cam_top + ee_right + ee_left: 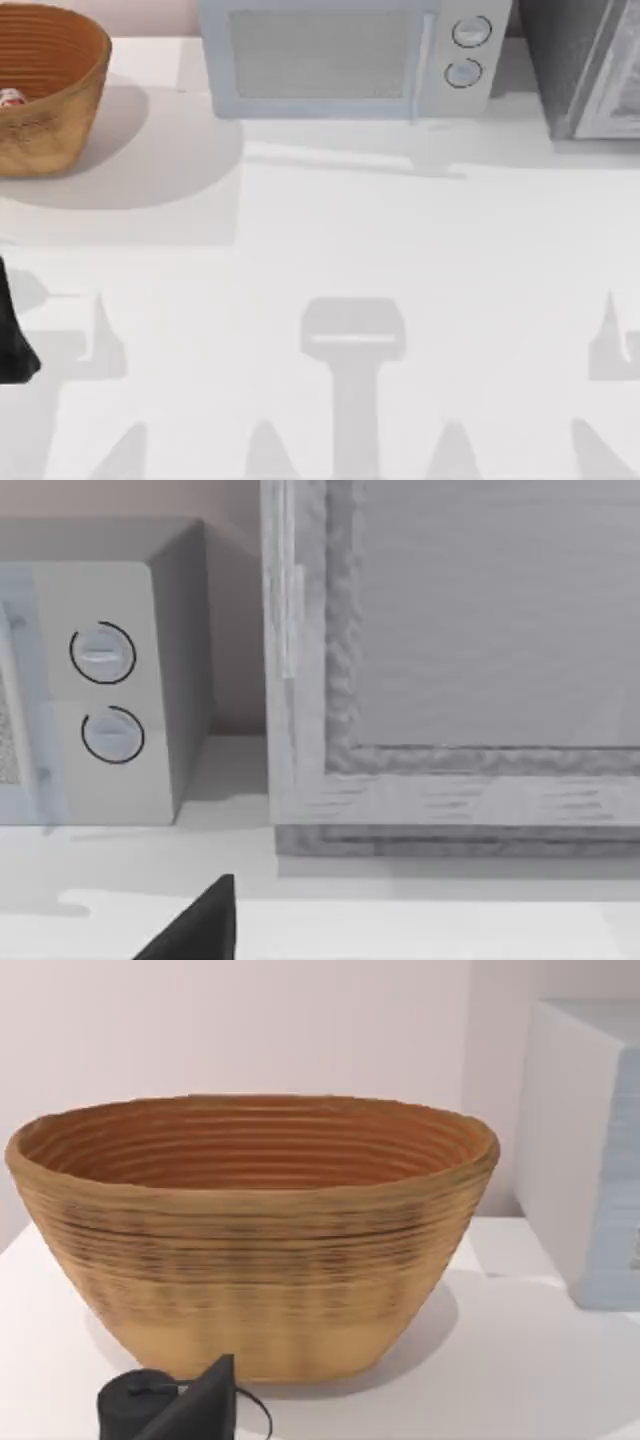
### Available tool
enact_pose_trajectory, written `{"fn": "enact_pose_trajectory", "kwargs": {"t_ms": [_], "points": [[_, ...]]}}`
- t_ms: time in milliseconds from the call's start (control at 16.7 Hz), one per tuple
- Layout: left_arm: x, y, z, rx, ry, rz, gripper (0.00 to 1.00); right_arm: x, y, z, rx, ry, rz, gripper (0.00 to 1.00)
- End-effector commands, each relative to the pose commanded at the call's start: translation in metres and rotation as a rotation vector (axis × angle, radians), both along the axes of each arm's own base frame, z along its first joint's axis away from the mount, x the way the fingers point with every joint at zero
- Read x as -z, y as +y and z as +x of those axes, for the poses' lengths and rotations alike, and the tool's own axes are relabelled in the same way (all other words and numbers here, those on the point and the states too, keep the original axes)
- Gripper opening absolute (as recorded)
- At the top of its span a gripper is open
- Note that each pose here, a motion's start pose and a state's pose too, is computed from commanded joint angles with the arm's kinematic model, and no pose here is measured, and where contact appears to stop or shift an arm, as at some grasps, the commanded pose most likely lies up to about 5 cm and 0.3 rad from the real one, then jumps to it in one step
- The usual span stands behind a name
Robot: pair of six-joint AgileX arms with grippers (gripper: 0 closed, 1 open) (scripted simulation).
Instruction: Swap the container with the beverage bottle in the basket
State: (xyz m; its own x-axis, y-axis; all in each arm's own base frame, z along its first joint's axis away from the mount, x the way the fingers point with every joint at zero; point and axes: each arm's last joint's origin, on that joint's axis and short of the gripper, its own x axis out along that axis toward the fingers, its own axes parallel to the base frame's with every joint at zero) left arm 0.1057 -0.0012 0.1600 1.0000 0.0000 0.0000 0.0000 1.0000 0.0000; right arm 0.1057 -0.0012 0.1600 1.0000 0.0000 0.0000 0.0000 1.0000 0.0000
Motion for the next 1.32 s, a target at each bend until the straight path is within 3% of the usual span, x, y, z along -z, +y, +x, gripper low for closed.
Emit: {"fn": "enact_pose_trajectory", "kwargs": {"t_ms": [300, 720, 1020, 1320], "points": [[-0.013, 0.001, 0.000, -0.005, 0.022, 0.005, 1.00, 0.000, 0.000, 0.000, 0.000, 0.000, 0.000, 1.00], [-0.099, 0.007, 0.027, -0.010, 0.235, 0.023, 1.00, 0.000, 0.000, 0.000, 0.000, 0.000, 0.000, 1.00], [-0.159, 0.021, 0.103, 0.014, 0.503, 0.012, 1.00, 0.000, 0.000, 0.000, 0.000, 0.000, 0.000, 1.00], [-0.168, 0.047, 0.216, 0.056, 0.800, -0.036, 1.00, 0.000, 0.000, 0.000, 0.000, 0.000, 0.000, 1.00]]}}
